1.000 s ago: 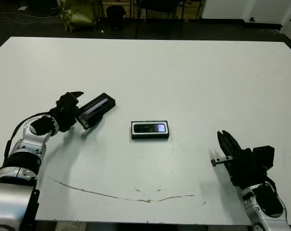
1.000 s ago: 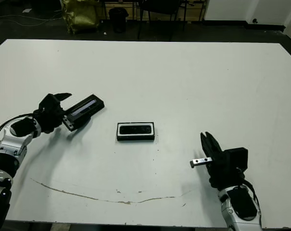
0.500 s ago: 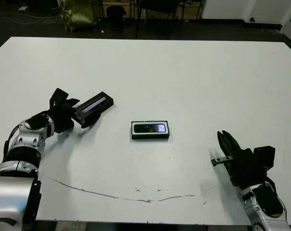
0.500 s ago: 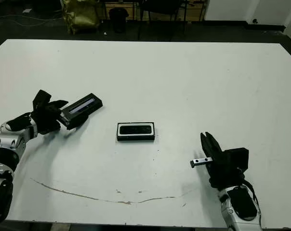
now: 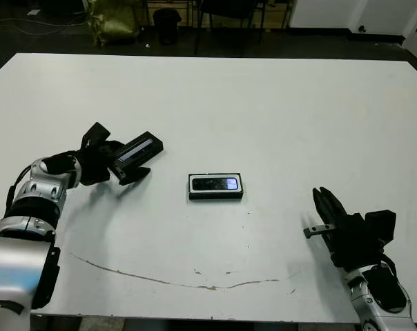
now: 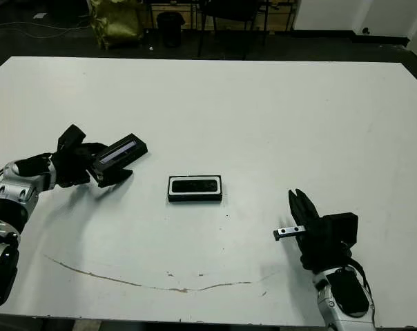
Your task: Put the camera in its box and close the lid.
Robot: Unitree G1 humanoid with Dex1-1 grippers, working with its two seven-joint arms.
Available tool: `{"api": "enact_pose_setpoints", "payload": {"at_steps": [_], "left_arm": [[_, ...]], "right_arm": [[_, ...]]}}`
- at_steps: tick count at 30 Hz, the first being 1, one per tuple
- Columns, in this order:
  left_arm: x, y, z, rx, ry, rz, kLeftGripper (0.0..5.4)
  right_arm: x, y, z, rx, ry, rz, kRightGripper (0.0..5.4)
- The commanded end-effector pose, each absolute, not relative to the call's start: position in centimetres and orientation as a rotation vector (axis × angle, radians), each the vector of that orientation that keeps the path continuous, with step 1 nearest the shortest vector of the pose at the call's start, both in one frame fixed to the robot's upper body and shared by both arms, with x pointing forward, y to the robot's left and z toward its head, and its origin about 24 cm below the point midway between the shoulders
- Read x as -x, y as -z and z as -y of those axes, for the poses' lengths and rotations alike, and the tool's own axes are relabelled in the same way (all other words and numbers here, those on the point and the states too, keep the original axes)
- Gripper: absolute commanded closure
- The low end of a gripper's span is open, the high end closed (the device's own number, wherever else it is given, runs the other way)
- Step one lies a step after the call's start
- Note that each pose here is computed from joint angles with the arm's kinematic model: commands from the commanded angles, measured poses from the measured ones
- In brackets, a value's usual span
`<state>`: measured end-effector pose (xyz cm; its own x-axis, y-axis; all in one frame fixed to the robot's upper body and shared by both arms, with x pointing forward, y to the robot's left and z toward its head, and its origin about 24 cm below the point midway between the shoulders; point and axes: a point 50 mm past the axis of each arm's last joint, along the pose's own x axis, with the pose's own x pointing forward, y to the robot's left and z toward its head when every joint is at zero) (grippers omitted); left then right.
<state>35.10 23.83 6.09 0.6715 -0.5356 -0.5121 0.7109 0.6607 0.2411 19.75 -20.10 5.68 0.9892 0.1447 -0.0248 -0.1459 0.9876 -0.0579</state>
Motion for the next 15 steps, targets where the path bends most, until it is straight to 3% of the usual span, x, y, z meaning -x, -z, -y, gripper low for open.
{"api": "enact_pose_setpoints", "payload": {"at_steps": [1,9,15], "left_arm": [[-33.47,-2.88,-24.33,-0.513,0.71,-0.568,0.87],[-33.27,-2.51,-23.94,-0.485,0.722,-0.553,2.77],[-32.98,-2.15,-24.11,-0.404,0.733,-0.6,3.01]], "right_arm": [[-19.58,-5.35,20.47,0.052,-0.128,-0.034,5.4],[-19.53,-5.36,20.64,0.068,-0.119,-0.035,5.4],[-19.54,-5.31,20.68,0.051,-0.116,-0.033,5.4]]}}
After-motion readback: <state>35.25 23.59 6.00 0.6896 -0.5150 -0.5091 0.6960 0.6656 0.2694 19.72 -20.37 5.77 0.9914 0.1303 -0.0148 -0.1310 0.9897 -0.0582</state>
